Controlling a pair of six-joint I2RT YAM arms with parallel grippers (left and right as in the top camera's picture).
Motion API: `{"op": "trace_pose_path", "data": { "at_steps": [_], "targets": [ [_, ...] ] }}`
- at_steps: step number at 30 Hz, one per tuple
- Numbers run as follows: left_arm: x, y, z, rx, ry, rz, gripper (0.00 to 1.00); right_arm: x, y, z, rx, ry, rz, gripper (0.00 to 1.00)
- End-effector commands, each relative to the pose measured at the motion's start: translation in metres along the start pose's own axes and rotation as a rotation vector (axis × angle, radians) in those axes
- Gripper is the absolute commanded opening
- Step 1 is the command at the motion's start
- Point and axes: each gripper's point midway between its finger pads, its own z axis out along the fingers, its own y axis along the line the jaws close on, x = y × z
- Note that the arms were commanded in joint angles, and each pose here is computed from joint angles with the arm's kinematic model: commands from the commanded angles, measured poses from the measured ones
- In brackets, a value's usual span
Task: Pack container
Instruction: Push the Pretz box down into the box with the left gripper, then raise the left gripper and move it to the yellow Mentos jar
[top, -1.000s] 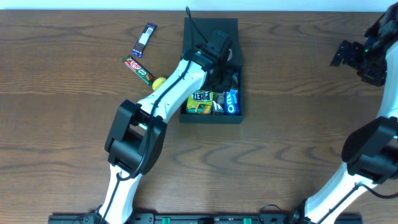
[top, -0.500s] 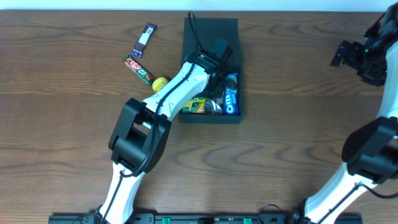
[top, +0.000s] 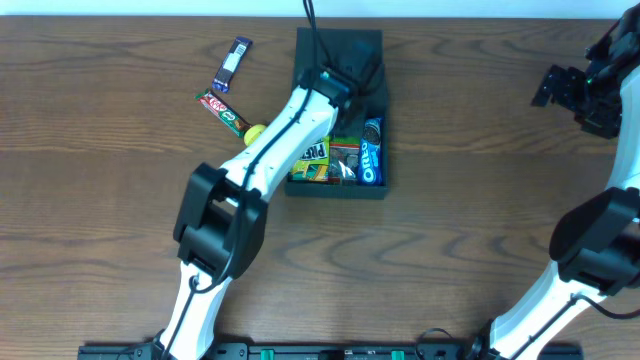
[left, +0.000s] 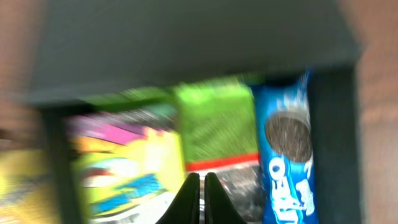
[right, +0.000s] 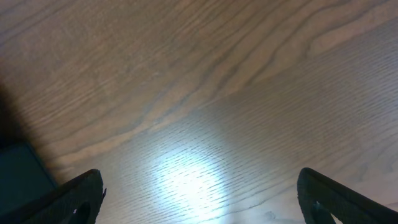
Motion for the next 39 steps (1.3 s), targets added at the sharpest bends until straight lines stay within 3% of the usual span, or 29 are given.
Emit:
{"op": "trace_pose_path", "data": {
  "at_steps": [1,4,9,13,20,30,39],
  "targets": [
    [-0.053,0.054,-0.069,-0.194,-0.228,-0.07,0.06,0.0,-0.002,0.002,-0.002,0.004,-0.011,0.99],
    [-0.053,0.088,-0.077,-0.248,-0.225,-0.18,0.06,0.0,-0.002,0.002,-0.002,0.005,-0.01,0.99],
    [-0.009,0.133,-0.062,-0.226,-0.027,-0.685,0.06,0.0,-0.002,0.002,-0.002,0.006,-0.01,0.99],
    [0.011,0.156,-0.055,-0.244,0.06,-0.913,0.06,-0.001,-0.002,0.002,-0.003,-0.001,-0.01,0.99],
    [0.001,0.178,-0.05,-0.236,0.018,-0.967,0.06,-0.001,-0.002,0.003,-0.003,0.001,-0.01,0.99],
    [0.02,0.171,-0.047,-0.263,0.072,-1.146,0.06,0.006,-0.003,0.01,0.001,0.029,-0.007,0.99],
    [0.028,0.174,-0.041,-0.295,0.081,-1.188,0.06,0.006,-0.003,0.01,0.001,0.03,-0.007,0.99]
  ]
}}
